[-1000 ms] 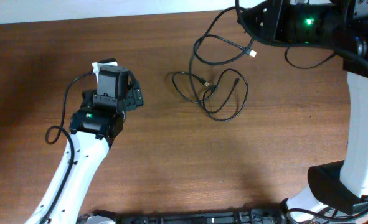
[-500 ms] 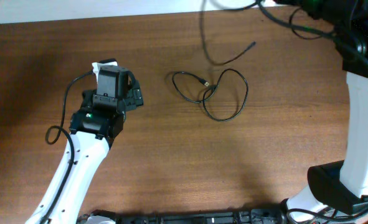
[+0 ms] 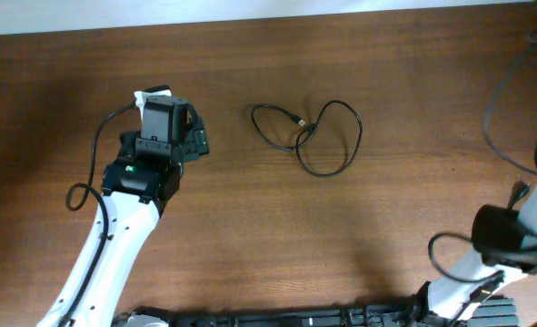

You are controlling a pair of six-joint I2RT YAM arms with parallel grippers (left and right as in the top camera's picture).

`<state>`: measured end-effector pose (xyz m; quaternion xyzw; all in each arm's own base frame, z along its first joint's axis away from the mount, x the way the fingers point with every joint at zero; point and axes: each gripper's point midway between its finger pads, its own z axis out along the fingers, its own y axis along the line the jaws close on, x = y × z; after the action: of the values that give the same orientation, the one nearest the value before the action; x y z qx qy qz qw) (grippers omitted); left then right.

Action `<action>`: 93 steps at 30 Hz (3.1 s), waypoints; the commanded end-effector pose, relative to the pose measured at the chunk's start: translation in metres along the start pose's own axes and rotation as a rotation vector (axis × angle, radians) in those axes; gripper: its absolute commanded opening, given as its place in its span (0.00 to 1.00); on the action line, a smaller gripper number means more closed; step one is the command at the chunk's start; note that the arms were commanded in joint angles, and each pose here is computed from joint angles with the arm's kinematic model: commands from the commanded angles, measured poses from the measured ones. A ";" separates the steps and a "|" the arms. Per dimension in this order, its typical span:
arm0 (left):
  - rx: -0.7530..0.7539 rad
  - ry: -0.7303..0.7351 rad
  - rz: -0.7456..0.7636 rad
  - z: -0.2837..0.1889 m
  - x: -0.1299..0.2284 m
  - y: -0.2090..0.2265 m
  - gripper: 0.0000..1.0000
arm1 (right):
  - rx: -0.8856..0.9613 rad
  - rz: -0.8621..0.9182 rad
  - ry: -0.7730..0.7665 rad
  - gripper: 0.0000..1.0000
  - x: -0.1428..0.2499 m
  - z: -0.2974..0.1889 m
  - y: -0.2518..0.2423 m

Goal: Untangle cables

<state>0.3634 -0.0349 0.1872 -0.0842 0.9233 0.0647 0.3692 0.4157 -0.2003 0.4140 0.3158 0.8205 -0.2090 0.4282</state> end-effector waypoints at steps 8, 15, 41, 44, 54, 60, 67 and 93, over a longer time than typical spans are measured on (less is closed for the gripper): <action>-0.003 -0.001 -0.017 0.000 -0.001 0.002 0.99 | -0.093 -0.118 0.268 0.04 0.063 0.111 0.012; -0.003 -0.001 -0.017 0.000 -0.001 0.002 0.99 | -0.019 -0.043 0.380 0.04 0.087 0.136 -0.046; -0.003 -0.001 -0.017 0.000 -0.001 0.002 0.99 | -0.795 -0.444 0.751 0.99 0.219 0.041 0.154; -0.003 -0.001 -0.017 0.000 -0.001 0.002 0.99 | -0.850 -0.563 0.722 0.99 0.236 0.016 0.199; -0.003 -0.001 -0.017 0.000 -0.001 0.002 0.99 | -0.834 -0.730 0.848 0.98 0.356 0.029 0.231; -0.003 -0.001 -0.017 0.000 -0.001 0.002 0.99 | -0.835 -0.731 0.890 0.58 0.380 0.033 0.226; -0.003 -0.001 -0.017 0.000 -0.001 0.002 0.99 | -0.951 -0.677 0.888 0.43 0.393 0.028 0.242; -0.003 -0.001 -0.017 0.000 -0.001 0.002 0.99 | -0.821 -0.054 0.254 0.04 0.075 0.078 0.188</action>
<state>0.3634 -0.0348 0.1871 -0.0842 0.9233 0.0648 0.3690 0.5599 -0.0547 0.2789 0.0900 0.9034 0.1718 0.3824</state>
